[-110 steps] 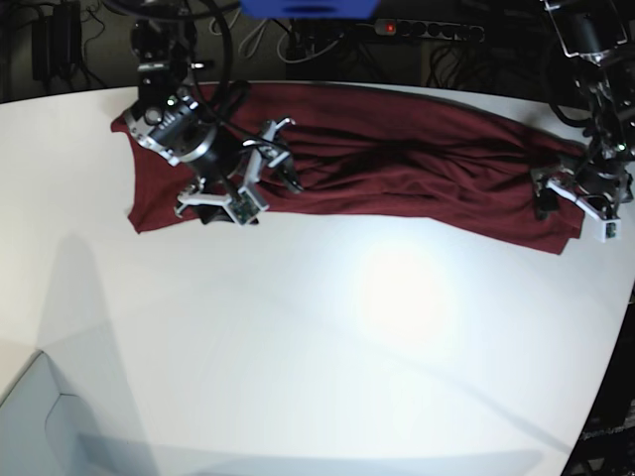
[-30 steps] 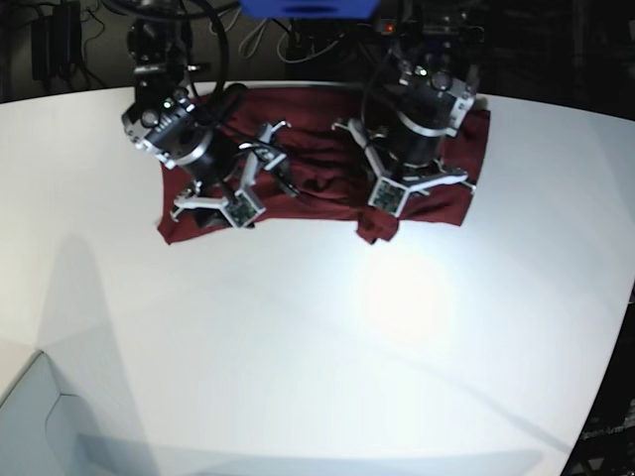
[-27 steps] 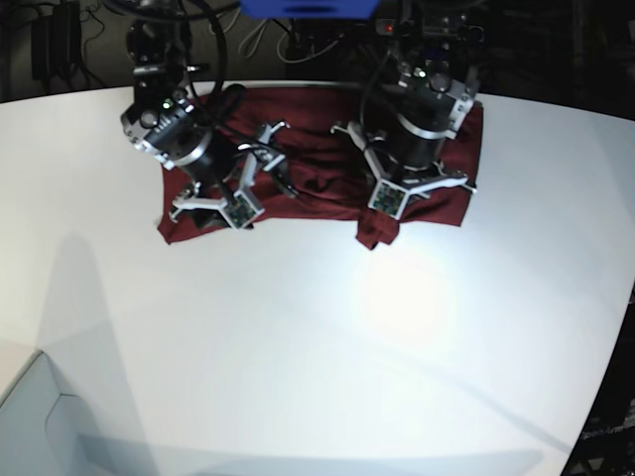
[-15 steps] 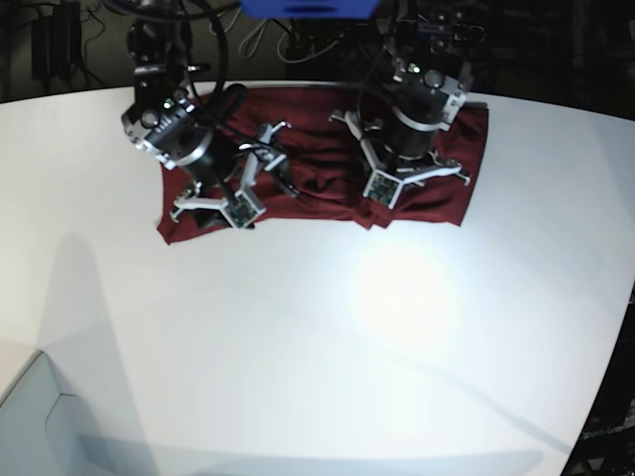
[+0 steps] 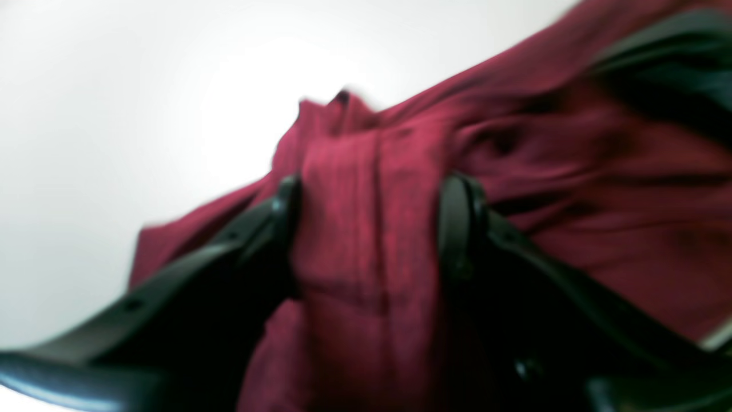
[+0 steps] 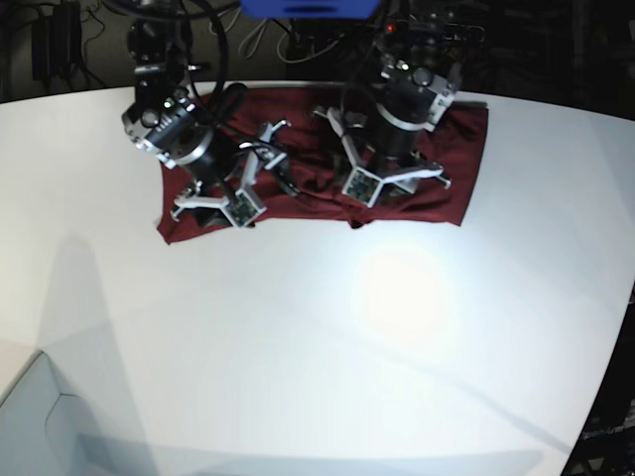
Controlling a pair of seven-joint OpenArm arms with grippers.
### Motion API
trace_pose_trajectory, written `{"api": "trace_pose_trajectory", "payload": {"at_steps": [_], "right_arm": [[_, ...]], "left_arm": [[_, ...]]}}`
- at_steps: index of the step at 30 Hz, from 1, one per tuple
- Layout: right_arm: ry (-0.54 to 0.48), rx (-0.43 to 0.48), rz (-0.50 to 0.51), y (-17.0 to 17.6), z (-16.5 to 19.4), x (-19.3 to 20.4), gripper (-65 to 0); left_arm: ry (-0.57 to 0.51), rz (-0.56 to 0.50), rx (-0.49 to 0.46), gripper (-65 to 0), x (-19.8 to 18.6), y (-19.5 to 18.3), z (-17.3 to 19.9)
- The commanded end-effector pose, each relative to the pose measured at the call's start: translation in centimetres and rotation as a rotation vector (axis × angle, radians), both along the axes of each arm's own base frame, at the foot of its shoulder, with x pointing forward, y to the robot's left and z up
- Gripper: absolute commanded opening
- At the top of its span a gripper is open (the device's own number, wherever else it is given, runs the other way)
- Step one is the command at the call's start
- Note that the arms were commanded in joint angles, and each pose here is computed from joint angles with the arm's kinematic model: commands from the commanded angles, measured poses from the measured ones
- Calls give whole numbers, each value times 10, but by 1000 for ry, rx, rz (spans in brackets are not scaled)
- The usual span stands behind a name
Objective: Layout the t-shirt on the table in an organized manner, then fold the t-shirt properly
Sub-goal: 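Grasp the strip end with the left gripper and fold it toward the right gripper, then release the folded end and move the right gripper off the shirt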
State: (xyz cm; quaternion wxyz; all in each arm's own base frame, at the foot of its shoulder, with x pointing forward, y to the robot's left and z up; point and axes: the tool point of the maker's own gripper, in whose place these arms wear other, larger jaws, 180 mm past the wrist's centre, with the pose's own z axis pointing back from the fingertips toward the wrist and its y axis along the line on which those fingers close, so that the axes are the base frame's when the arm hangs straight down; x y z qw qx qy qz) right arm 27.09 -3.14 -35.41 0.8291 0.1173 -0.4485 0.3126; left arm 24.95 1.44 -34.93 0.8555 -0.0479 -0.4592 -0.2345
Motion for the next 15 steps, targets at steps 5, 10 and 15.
{"api": "trace_pose_trajectory", "payload": {"at_steps": [5,10,15], "right_arm": [[-53,35,6,4,16,7,-206],[-56,30,-4,0,16,9,-206],[-62,23,-56,-18,17,15,-206]], "left_arm": [[-92,18,-211,-378,5,-13,45],[-89,16,-181,-380,4,6,39],[-81,169,-129,-381,10,72,29]]}}
